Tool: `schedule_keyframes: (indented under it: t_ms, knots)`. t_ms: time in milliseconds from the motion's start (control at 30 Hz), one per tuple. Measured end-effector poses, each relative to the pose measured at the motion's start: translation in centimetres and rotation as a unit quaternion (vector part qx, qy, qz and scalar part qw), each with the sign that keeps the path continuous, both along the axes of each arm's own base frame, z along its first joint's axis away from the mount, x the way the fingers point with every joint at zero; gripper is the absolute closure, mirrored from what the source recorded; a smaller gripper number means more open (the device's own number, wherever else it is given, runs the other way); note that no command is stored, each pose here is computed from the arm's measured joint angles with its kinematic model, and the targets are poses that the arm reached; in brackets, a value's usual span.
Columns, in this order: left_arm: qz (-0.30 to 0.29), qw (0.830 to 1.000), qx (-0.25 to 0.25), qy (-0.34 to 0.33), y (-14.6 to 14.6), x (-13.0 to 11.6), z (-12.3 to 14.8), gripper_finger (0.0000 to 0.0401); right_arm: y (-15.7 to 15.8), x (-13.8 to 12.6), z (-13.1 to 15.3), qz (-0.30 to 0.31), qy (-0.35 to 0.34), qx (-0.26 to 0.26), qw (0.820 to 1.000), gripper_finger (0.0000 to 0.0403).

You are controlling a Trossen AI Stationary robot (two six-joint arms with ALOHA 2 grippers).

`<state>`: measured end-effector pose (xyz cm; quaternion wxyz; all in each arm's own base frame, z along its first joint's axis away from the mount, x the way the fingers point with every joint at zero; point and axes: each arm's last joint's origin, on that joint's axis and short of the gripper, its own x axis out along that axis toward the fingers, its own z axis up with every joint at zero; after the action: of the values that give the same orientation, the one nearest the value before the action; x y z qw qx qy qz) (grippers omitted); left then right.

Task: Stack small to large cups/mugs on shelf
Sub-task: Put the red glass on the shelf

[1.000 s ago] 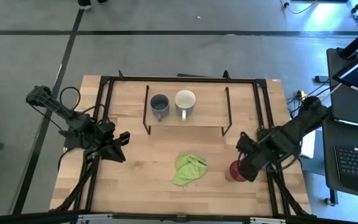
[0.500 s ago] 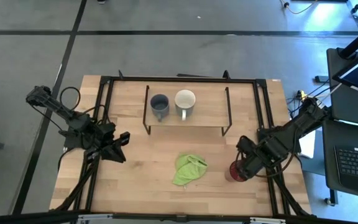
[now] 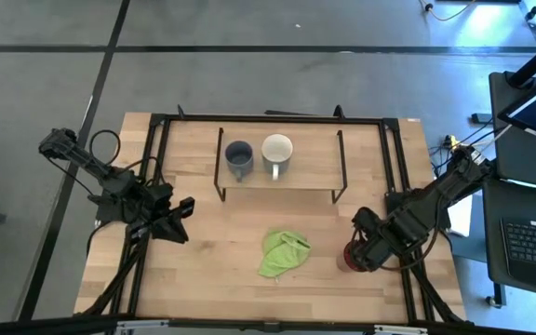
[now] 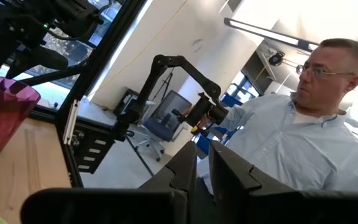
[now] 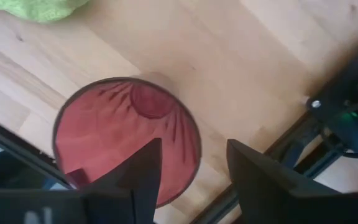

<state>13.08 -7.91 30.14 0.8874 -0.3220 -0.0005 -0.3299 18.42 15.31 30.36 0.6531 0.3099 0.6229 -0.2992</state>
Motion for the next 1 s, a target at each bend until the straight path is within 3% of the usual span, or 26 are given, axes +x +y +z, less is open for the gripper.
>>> schedule_keyframes:
  t_ms: [633,800,1000]
  knots:
    - [0.000,1.000,-0.001,0.001,0.0,0.0,0.0,0.0366,0.3,-0.1,-3.1,-0.014,0.015,0.007,1.000,0.0227]
    - [0.000,1.000,-0.001,0.001,0.0,0.0,0.0,0.0362,-0.1,-0.5,-3.1,-0.014,0.039,-0.009,0.999,0.0273]
    - [0.000,1.000,-0.001,0.001,0.0,0.0,0.0,0.0360,-0.2,-0.9,-3.0,-0.011,0.068,-0.006,0.998,0.0374]
